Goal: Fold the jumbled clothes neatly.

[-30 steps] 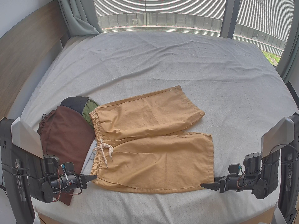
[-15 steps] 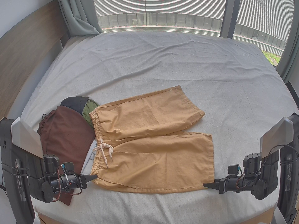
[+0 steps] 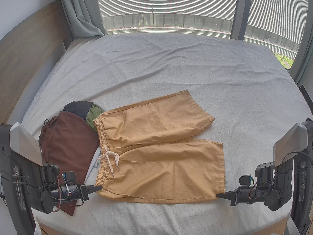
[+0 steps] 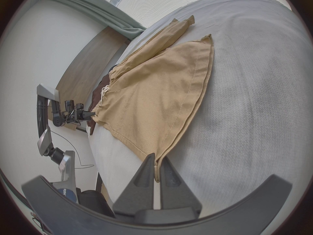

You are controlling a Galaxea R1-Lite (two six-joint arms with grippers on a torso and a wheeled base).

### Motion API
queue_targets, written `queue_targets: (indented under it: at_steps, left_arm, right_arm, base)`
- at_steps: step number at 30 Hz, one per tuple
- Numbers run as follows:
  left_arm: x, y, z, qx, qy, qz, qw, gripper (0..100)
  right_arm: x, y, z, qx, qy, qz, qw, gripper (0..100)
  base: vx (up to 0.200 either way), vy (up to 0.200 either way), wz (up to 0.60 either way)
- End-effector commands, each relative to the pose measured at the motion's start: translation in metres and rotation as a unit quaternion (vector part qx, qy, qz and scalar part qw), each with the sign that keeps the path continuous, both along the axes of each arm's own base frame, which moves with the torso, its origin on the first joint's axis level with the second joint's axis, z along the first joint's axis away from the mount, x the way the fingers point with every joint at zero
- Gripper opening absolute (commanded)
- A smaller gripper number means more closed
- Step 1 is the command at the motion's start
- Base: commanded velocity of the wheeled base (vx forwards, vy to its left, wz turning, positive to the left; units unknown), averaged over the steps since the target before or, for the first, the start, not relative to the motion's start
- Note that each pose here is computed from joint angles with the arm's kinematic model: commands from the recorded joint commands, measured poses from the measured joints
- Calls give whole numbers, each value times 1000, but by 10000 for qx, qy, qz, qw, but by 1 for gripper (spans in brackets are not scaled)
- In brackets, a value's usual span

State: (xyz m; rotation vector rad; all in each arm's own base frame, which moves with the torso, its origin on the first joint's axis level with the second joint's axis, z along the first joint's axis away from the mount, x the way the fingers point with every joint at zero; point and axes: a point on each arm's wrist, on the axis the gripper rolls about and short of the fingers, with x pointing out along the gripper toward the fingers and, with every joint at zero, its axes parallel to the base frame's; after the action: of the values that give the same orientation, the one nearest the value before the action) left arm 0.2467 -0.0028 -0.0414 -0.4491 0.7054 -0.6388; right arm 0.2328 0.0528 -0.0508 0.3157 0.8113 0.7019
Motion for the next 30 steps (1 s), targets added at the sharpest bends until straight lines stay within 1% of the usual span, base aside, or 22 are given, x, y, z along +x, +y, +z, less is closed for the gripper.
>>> queue_targets:
  at_steps: [1, 5, 9, 13, 16, 19, 23, 30]
  left_arm:
    - [-12, 8, 3, -33, 74, 20, 10000, 0]
    - [-18, 12, 3, -90, 26, -144, 9999, 0]
    - [-22, 17, 2, -14, -9, -129, 9999, 0]
    - [-22, 18, 2, 20, -63, -167, 9998, 0]
    - [-21, 17, 4, 0, -130, -206, 9997, 0]
    - [-19, 16, 9, -4, -231, -237, 9995, 0]
    - [-19, 11, 16, -9, -361, -331, 9988, 0]
    - [-17, 6, 24, 3, -538, -449, 9975, 0]
  right_arm:
    - [-8, -2, 4, -94, -27, 94, 9999, 0]
    - [-15, -4, 4, -214, -16, 198, 9996, 0]
    - [-20, -5, 4, -316, -54, 309, 9990, 0]
    - [-19, -4, 4, -324, -93, 337, 9989, 0]
    - [-16, -4, 5, -289, -164, 318, 9989, 0]
    - [-13, -4, 13, -131, -332, 389, 9986, 0]
    - [-9, -3, 21, -72, -534, 402, 9977, 0]
    - [-4, 0, 36, 106, -753, 321, 9966, 0]
  base:
    - [0, 0, 0]
    - [0, 0, 0]
    - [0, 0, 0]
    - [0, 0, 0]
    - [0, 0, 0]
    - [0, 0, 0]
    - [0, 0, 0]
    - [0, 0, 0]
